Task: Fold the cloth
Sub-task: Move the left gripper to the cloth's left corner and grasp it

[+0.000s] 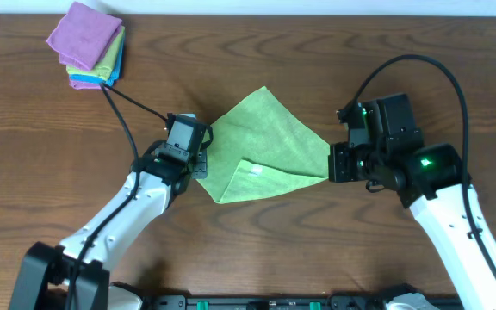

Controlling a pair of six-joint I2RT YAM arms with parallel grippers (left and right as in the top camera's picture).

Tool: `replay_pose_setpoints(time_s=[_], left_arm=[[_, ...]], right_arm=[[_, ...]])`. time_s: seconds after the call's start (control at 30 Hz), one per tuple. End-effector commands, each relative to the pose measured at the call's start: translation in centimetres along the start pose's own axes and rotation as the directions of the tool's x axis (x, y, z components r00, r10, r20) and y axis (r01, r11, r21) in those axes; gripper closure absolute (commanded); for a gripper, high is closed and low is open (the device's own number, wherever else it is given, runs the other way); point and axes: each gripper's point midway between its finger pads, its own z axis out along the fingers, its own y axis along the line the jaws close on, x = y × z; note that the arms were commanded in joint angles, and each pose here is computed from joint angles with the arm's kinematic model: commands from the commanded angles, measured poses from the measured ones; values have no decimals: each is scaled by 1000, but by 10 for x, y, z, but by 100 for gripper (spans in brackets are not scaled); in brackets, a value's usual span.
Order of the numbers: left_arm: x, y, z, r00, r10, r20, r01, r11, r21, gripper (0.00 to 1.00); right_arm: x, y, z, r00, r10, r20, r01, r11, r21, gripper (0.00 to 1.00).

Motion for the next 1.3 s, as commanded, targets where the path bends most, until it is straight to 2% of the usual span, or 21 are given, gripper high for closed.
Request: replay_pose_setpoints(time_s=[0.0, 0.67, 0.93, 1.07, 1.27], left_arm=[[-6, 3, 5, 999, -31, 17, 32, 999, -34, 94], [4, -7, 66, 999, -42, -7, 41, 998, -46, 94], [7, 13, 95, 996, -91, -22, 89, 993, -82, 94], [-5, 26, 107, 990, -140, 15, 141, 988, -67, 94], [-56, 19, 107, 969, -191, 156, 172, 977, 128, 94]], right_arm=[[-3, 1, -6, 1000, -21, 22, 21, 1000, -7, 99], [-3, 1, -6, 1000, -21, 21, 21, 1000, -7, 99], [-1, 1, -6, 1000, -21, 13, 21, 1000, -6, 98], [-2, 1, -6, 1000, -21, 16, 21, 1000, -6, 98], [-7, 2, -6, 999, -25, 37, 26, 1000, -8, 99]])
